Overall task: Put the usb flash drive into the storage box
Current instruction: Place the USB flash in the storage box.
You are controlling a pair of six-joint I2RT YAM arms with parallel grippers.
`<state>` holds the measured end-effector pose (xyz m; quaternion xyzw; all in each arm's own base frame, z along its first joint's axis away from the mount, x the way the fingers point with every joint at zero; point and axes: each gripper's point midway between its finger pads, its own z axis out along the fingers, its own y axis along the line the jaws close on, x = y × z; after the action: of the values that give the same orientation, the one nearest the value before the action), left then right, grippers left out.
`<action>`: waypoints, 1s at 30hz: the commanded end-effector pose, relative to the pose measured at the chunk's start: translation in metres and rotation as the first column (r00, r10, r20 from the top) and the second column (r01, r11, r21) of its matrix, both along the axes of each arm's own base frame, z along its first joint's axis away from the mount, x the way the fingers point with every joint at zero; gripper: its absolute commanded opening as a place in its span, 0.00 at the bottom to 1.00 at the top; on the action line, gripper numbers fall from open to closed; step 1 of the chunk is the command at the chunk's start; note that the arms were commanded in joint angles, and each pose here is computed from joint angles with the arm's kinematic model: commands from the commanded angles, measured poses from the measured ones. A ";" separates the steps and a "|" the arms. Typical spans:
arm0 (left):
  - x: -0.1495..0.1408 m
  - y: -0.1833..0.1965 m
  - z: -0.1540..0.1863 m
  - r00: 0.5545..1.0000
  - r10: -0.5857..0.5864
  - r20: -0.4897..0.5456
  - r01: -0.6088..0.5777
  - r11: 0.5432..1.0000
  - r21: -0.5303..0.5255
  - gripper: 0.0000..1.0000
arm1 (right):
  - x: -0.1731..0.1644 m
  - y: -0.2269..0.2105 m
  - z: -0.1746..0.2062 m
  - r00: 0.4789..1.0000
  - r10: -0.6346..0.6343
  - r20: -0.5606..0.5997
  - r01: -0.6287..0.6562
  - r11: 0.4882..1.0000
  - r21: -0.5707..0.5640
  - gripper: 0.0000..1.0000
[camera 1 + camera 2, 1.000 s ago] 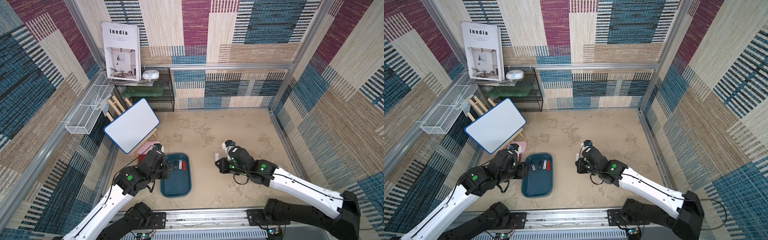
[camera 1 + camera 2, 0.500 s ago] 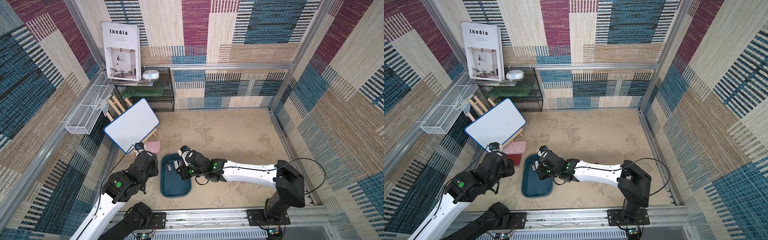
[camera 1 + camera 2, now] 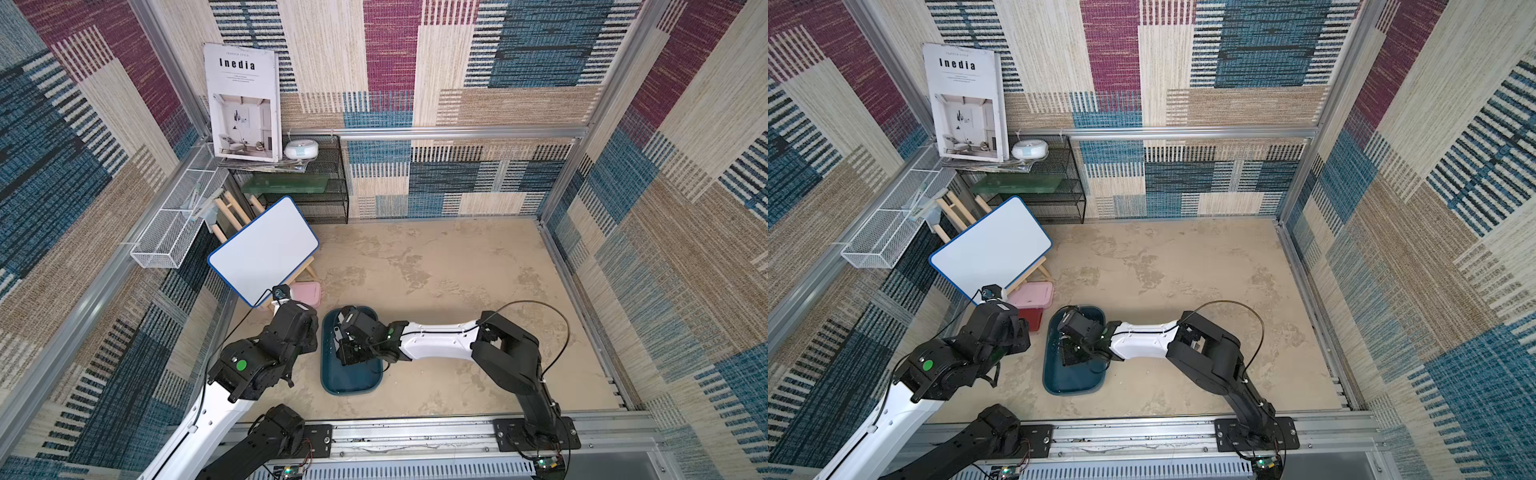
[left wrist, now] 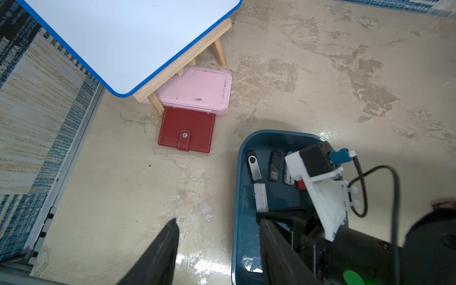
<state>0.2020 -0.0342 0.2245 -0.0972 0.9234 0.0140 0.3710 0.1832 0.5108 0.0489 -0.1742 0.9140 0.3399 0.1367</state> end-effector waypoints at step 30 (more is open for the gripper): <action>0.000 -0.003 -0.005 1.000 -0.012 -0.019 0.012 1.000 -0.001 0.57 | -0.007 -0.016 0.029 0.999 0.013 0.039 -0.013 1.000 -0.011 0.37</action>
<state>0.2022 -0.0363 0.2198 -0.0923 0.9274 0.0150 0.3622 0.1694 0.5062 0.0708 -0.1821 0.9097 0.3501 0.1291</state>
